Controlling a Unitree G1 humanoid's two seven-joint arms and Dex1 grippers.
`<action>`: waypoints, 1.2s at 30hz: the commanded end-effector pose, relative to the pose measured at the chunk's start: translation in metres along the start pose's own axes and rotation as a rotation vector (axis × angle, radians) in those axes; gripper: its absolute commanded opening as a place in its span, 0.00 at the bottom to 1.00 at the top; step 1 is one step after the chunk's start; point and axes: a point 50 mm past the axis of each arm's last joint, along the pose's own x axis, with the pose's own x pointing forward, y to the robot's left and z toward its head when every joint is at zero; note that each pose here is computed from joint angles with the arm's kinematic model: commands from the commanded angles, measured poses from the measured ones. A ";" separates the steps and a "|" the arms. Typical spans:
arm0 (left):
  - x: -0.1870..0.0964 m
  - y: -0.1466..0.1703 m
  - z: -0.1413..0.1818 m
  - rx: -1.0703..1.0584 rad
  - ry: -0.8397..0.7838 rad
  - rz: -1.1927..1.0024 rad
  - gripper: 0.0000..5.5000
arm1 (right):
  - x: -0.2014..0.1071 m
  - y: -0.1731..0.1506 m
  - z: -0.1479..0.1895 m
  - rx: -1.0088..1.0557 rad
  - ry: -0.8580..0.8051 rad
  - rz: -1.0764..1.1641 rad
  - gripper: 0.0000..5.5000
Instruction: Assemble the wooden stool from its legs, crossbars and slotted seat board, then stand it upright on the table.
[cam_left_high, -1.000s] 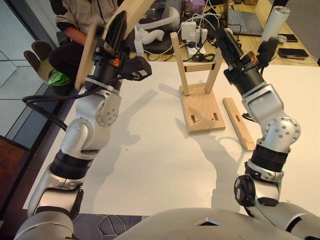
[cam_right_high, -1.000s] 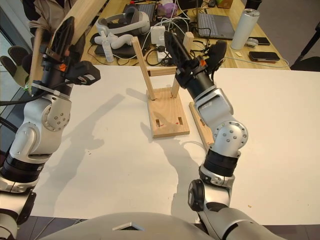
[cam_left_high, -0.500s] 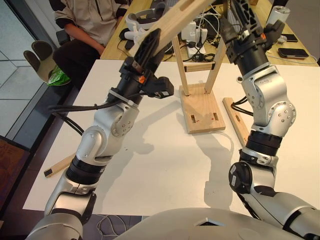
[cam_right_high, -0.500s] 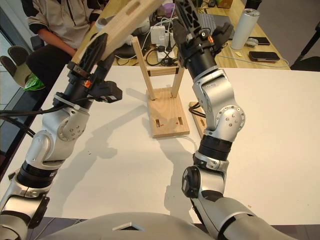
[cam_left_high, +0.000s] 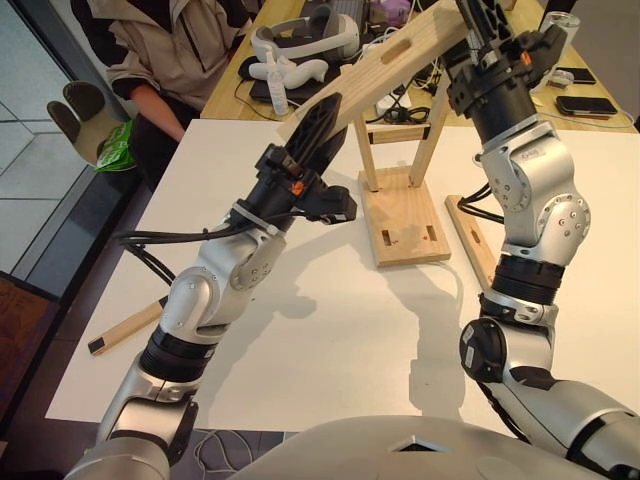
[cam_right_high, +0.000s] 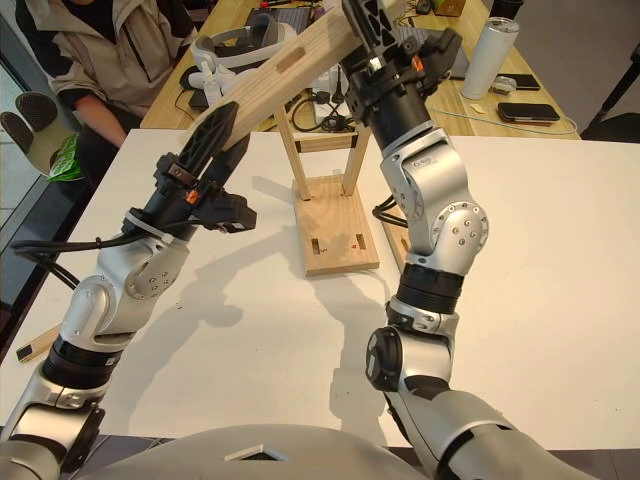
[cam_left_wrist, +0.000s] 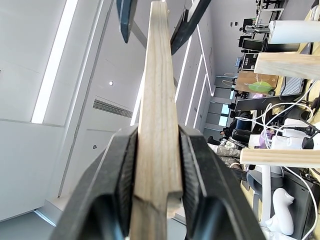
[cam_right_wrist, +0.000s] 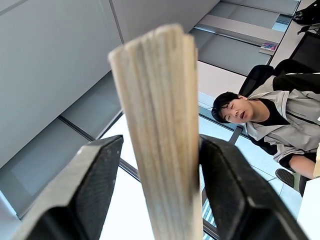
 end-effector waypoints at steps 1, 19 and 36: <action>-0.004 -0.004 -0.004 0.018 0.013 -0.027 0.19 | -0.006 0.003 0.007 -0.020 -0.021 0.013 0.35; -0.012 -0.010 0.001 -0.069 -0.050 -0.102 0.34 | -0.018 -0.012 -0.004 -0.049 -0.009 -0.068 0.19; -0.023 -0.032 0.010 -0.402 0.009 -0.306 0.63 | -0.029 -0.052 -0.015 -0.368 0.025 -0.362 0.18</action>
